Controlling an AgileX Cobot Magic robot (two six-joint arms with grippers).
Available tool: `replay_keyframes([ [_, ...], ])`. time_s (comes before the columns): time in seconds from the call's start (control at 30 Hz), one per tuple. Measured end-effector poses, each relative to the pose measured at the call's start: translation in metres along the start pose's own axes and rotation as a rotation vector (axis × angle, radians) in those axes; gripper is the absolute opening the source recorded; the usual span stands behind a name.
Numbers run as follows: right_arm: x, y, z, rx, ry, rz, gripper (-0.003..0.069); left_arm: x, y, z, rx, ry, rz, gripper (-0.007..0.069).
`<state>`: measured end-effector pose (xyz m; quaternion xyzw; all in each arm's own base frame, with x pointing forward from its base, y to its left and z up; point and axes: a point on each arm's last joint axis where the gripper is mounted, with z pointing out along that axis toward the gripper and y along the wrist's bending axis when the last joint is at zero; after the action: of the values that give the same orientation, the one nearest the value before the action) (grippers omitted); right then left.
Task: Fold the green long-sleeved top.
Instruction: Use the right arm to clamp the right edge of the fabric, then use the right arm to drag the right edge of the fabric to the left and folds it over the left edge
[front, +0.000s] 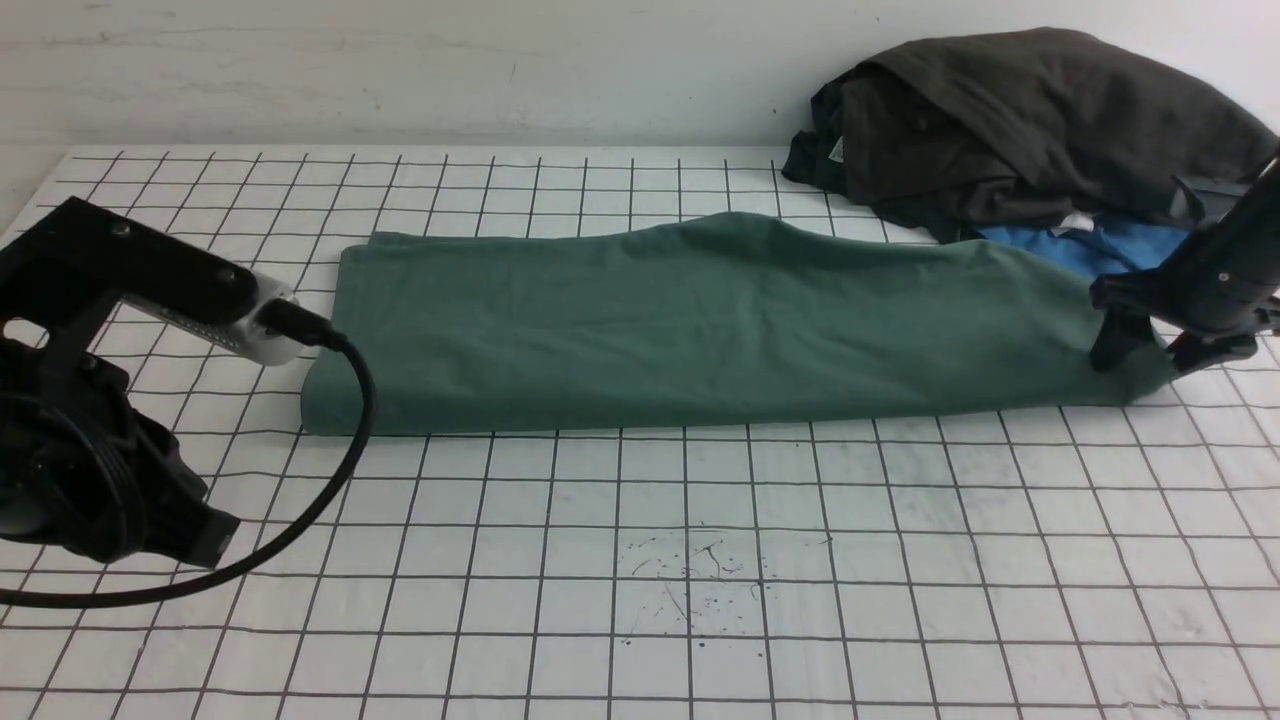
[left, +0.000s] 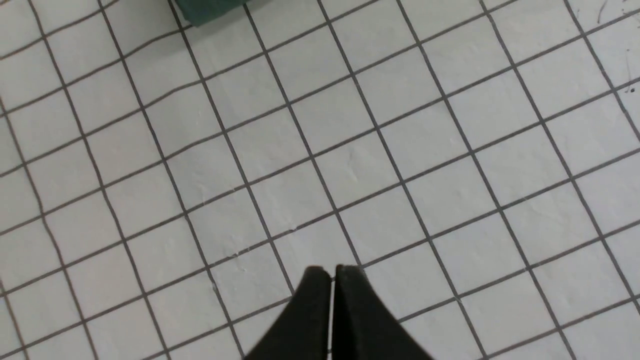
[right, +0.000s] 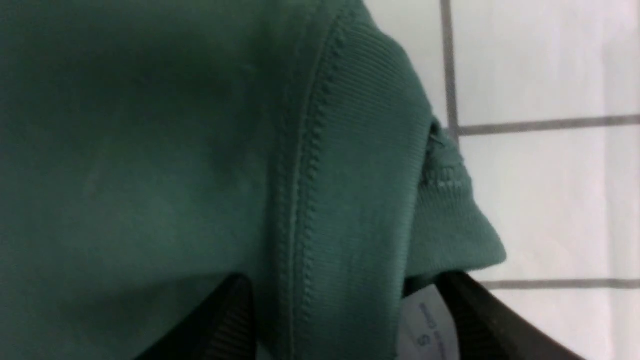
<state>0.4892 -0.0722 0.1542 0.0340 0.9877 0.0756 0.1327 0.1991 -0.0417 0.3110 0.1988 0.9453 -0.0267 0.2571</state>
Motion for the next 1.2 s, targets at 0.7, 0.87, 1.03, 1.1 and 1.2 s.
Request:
replay_keyframes([
  [0.7, -0.004, 0.122, -0.156, 0.213, -0.243, -0.291, 0.0025, 0.061, 0.002, -0.021, -0.195, -0.07, -0.104, -0.0007],
  [0.87, 0.023, 0.256, -0.153, 0.002, -0.375, -0.481, 0.0025, 0.077, 0.001, -0.005, -0.223, -0.178, -0.174, -0.0007],
  [1.03, 0.048, 0.348, -0.112, -0.18, -0.488, -0.594, 0.0025, 0.08, 0.0, 0.0, -0.217, -0.202, -0.215, -0.0007],
  [1.1, 0.061, 0.383, -0.082, -0.245, -0.525, -0.623, 0.0025, 0.079, 0.0, 0.0, -0.212, -0.215, -0.227, -0.0007],
  [1.2, 0.077, 0.418, -0.031, -0.323, -0.594, -0.644, 0.0036, 0.078, -0.001, 0.0, -0.198, -0.217, -0.244, -0.0007],
])
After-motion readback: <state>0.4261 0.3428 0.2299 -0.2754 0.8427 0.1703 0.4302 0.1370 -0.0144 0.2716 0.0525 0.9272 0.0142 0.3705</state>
